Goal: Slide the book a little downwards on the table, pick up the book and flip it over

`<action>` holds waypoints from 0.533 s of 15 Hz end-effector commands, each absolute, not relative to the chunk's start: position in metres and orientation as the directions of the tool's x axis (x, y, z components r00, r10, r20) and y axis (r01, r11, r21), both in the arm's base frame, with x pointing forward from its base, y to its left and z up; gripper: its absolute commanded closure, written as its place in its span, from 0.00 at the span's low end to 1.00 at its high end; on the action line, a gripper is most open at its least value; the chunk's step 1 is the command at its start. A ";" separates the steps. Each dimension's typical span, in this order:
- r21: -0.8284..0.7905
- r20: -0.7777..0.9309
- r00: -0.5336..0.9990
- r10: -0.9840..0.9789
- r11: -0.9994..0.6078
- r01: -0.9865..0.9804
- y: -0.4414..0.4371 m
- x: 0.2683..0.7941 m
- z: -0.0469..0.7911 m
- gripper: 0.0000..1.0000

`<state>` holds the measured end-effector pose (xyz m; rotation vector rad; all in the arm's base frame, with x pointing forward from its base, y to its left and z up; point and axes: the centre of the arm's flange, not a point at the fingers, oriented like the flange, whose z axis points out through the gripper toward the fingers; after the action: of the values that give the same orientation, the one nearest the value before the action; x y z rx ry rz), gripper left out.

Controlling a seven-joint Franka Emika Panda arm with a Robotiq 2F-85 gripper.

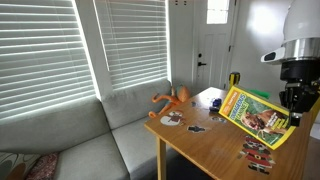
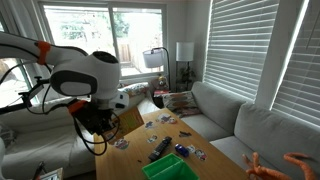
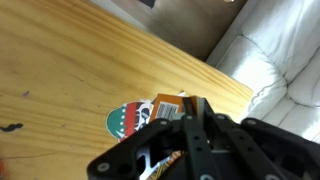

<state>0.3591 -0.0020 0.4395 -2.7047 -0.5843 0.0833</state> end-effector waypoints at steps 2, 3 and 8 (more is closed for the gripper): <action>-0.464 -0.064 0.920 0.387 -0.827 0.316 -0.021 0.357 0.426 0.98; -0.459 -0.091 0.920 0.382 -0.836 0.302 -0.024 0.356 0.423 0.98; -0.451 -0.189 0.913 0.363 -0.858 0.248 -0.037 0.355 0.413 0.96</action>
<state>0.3509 -0.0293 0.4158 -2.6484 -0.4590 0.2807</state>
